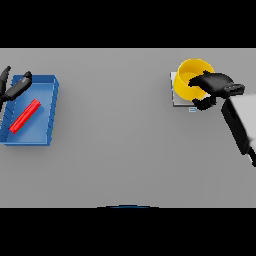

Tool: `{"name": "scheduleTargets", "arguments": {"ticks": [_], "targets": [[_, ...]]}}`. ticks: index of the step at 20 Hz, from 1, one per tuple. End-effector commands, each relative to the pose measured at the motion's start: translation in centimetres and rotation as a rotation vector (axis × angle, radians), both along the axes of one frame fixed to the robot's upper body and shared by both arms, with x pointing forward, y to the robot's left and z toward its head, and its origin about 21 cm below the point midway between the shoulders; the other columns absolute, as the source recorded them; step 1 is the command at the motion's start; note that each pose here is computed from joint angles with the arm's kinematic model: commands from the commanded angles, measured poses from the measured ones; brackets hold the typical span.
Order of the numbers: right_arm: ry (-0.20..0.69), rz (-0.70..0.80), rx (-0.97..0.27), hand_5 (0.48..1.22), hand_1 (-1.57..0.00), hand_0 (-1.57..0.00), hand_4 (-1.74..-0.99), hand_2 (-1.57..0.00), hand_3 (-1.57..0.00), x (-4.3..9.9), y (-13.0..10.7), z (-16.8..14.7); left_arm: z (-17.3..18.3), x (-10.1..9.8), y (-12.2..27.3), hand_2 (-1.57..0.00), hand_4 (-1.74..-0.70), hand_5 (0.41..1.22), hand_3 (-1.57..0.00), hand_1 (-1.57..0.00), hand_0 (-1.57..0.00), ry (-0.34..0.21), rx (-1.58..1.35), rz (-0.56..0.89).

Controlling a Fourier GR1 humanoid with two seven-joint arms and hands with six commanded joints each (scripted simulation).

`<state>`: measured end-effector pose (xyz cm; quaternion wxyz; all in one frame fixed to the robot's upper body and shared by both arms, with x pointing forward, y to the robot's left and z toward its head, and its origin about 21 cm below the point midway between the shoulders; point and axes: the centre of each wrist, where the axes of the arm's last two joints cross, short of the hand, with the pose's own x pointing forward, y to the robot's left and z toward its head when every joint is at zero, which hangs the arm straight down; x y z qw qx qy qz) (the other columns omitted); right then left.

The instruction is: Pick up the red beaker and tilt it to pour out 1 green nut into yellow bowl. Pick up the yellow bowl and place it on the metallic measuring scale.

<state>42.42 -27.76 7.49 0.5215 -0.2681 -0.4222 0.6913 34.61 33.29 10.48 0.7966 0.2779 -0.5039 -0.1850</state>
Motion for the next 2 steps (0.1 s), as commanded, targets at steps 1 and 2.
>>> {"name": "scheduleTargets", "arguments": {"ticks": [1, 2], "targets": [[0.005, -0.005, -0.003, 0.771, -0.08, -0.05, -1.412, -0.13, -0.3, -0.05, -0.28, 0.14, 0.11, -0.19, 0.21, 0.0, -0.72, 0.694, 0.0, 0.0, 0.0, -0.008, 0.001, -0.008], [0.006, -0.012, -0.006, 0.759, -0.06, -0.04, -1.41, -0.1, -0.27, -0.05, -0.38, 0.11, -0.22, -0.48, 0.25, 0.0, -0.72, 0.693, 0.0, 0.0, 0.0, -0.007, -0.004, -0.011]]}}
